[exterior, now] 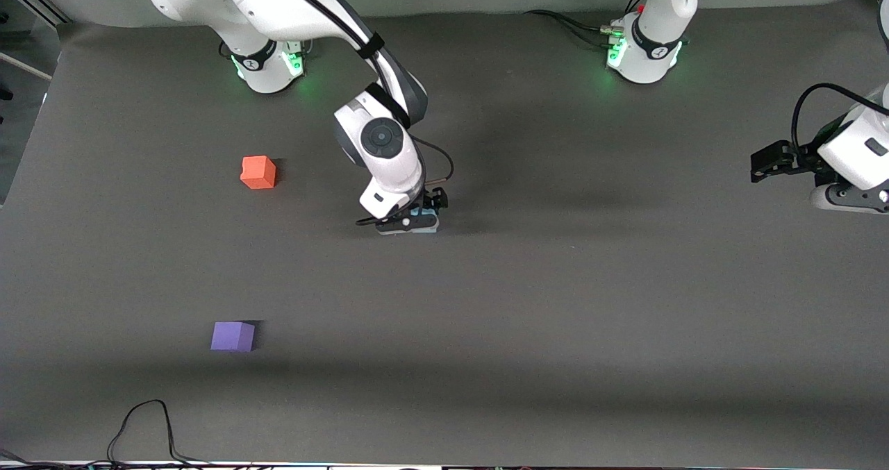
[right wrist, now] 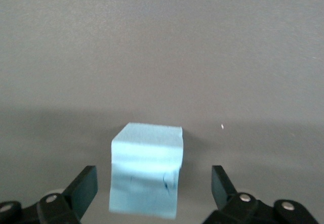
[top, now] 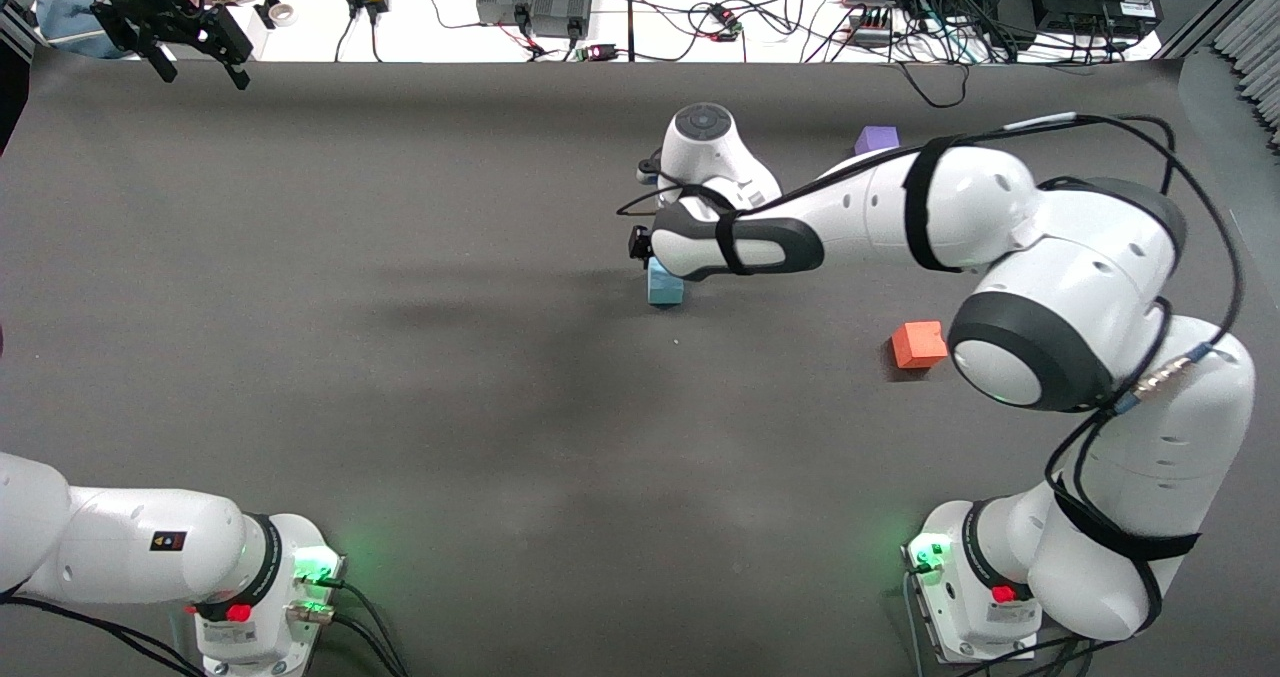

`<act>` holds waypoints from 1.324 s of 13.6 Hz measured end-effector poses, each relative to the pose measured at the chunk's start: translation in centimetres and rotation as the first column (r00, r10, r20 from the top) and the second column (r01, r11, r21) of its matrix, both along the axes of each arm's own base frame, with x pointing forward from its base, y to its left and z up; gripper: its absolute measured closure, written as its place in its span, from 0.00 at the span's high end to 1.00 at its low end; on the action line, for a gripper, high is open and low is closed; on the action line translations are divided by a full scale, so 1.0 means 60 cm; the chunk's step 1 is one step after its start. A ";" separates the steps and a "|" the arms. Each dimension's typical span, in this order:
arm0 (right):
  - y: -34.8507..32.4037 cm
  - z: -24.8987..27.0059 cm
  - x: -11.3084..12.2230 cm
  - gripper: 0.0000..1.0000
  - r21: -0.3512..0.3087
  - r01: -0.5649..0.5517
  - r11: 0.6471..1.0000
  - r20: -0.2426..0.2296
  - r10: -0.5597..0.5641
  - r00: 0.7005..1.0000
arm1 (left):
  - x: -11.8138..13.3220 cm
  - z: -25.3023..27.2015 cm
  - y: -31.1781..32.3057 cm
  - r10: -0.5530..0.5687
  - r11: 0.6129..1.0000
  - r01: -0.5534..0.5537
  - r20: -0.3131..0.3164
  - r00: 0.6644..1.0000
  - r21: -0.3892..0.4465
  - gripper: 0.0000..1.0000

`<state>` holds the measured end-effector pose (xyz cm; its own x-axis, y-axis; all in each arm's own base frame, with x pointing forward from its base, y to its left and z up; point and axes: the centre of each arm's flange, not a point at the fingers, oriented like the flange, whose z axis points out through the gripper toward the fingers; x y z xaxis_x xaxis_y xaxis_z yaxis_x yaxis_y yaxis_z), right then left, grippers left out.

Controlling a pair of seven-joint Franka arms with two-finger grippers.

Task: Place blue block between orange and purple blocks
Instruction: 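Lower the right gripper and close it on the blue block, then lift the blue block and carry it past the orange block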

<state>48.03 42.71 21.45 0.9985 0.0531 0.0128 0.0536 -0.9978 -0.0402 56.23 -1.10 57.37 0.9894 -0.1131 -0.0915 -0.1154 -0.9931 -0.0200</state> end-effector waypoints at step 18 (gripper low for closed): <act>-0.012 0.214 0.056 0.55 -0.045 -0.005 0.999 -0.068 0.002 0.998 | 0.001 0.002 -0.004 -0.002 1.000 0.002 0.004 1.000 -0.010 1.00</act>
<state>51.37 42.02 34.27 0.9968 0.0552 -0.0574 0.0554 -0.9985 0.0010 56.29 -1.34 57.51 0.9894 -0.1164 -0.0863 -0.1177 -0.9930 -0.0107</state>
